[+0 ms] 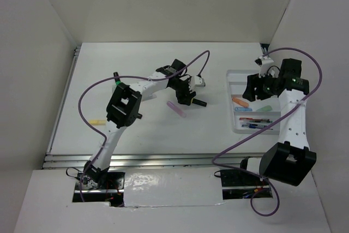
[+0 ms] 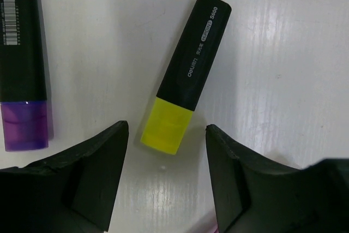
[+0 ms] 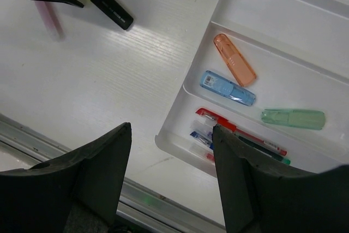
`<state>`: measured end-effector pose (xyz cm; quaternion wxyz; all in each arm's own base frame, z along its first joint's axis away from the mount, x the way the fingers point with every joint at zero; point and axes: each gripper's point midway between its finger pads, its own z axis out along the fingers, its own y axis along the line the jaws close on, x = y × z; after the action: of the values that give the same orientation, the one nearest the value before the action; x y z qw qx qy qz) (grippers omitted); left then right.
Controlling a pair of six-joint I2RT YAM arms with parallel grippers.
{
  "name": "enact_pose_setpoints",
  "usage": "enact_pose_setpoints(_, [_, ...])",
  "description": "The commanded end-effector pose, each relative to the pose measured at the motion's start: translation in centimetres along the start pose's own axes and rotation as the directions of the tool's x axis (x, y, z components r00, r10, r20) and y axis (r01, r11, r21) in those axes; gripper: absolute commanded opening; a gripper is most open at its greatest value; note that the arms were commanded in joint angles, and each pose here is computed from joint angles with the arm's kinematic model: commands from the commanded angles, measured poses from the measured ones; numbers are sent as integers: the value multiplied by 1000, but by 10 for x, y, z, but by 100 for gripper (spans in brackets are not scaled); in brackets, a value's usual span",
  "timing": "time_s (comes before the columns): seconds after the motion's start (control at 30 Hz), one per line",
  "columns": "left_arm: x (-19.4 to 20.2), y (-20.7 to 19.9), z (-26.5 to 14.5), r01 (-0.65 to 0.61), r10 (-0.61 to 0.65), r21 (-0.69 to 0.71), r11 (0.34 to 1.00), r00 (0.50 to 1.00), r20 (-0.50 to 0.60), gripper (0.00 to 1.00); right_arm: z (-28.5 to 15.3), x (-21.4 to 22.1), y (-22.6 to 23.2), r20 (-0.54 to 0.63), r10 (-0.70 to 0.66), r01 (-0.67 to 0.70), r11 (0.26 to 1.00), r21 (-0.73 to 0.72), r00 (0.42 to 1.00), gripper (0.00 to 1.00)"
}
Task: Sort the stationery into containers
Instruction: Grab a piece of stationery with the left arm
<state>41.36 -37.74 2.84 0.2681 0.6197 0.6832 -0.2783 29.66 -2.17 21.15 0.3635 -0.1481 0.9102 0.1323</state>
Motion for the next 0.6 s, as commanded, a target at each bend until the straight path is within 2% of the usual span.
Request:
enact_pose_setpoints(0.0, [2,-16,7,-39,40,38,999,999,-17,70,-11,-10,8,21,-33,33,999,-3,999,68])
enact_pose_setpoints(0.1, [1,-19,12,-60,61,34,998,998,-26,66,-11,-10,8,21,-36,36,999,1,999,68])
enact_pose_setpoints(0.23, [6,-24,17,-82,83,23,996,995,-48,54,-13,-10,8,22,-42,42,999,6,999,68])
enact_pose_setpoints(0.37, [4,-27,11,-87,87,0,996,995,-44,46,-14,-9,9,29,-76,76,997,13,997,68])
enact_pose_setpoints(0.47, [1,-33,4,-70,71,7,997,997,-36,37,-11,-6,8,26,-124,124,992,20,992,68])
enact_pose_setpoints(0.57, [-9,-45,-6,-37,37,27,999,999,-5,23,-6,-1,11,23,-199,199,980,24,980,67])
